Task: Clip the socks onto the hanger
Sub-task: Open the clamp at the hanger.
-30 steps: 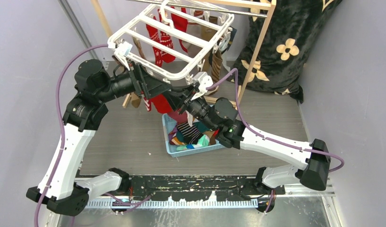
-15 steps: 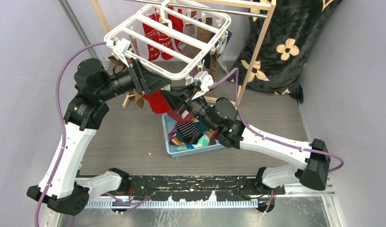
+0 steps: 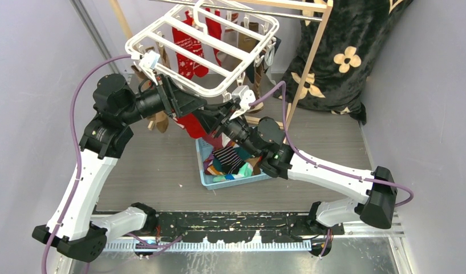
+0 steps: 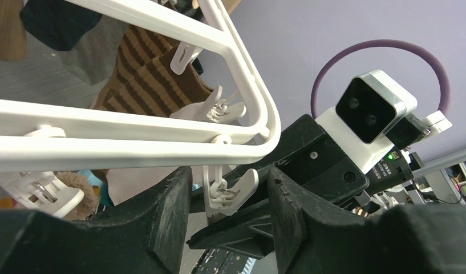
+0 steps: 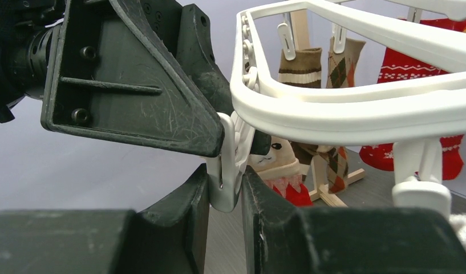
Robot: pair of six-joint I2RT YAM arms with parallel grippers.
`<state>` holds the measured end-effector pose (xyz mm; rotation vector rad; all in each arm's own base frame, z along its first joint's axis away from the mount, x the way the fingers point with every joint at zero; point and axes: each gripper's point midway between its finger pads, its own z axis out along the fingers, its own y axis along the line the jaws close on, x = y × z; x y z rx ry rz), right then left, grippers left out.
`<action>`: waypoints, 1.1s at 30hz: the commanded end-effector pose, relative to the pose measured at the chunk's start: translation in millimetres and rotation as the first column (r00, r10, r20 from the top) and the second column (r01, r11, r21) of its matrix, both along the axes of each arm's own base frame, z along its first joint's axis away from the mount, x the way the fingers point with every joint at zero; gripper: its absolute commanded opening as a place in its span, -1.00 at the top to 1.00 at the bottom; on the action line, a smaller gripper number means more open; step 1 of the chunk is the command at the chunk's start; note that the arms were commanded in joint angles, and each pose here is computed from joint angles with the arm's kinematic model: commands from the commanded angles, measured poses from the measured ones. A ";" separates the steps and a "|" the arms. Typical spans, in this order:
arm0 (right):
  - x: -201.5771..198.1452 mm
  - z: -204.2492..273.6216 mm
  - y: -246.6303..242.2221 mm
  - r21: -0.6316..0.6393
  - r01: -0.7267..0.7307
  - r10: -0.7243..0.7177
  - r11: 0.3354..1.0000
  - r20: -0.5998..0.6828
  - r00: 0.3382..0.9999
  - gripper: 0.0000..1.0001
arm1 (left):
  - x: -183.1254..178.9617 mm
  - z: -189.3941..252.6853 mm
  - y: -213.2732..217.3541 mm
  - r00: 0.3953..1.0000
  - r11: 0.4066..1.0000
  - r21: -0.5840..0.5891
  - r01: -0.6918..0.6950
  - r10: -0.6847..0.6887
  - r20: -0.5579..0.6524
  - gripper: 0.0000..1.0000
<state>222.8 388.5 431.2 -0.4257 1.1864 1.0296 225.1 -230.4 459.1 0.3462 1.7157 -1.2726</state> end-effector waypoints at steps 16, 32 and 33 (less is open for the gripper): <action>-11.7 11.9 -19.2 -0.048 0.011 -0.010 0.999 0.005 1.000 -0.41 | 12.9 22.7 19.6 0.974 0.989 0.023 -0.146 0.139 0.180 0.88; -5.6 -156.9 -141.4 -0.549 0.250 -0.465 0.797 -0.295 0.835 -0.62 | 16.5 10.1 25.7 0.974 0.980 0.047 -0.192 0.184 0.131 0.98; -4.9 -167.8 -143.4 -0.569 0.254 -0.484 0.782 -0.298 0.823 -0.59 | 16.7 10.4 25.9 0.974 0.980 0.047 -0.193 0.185 0.132 0.99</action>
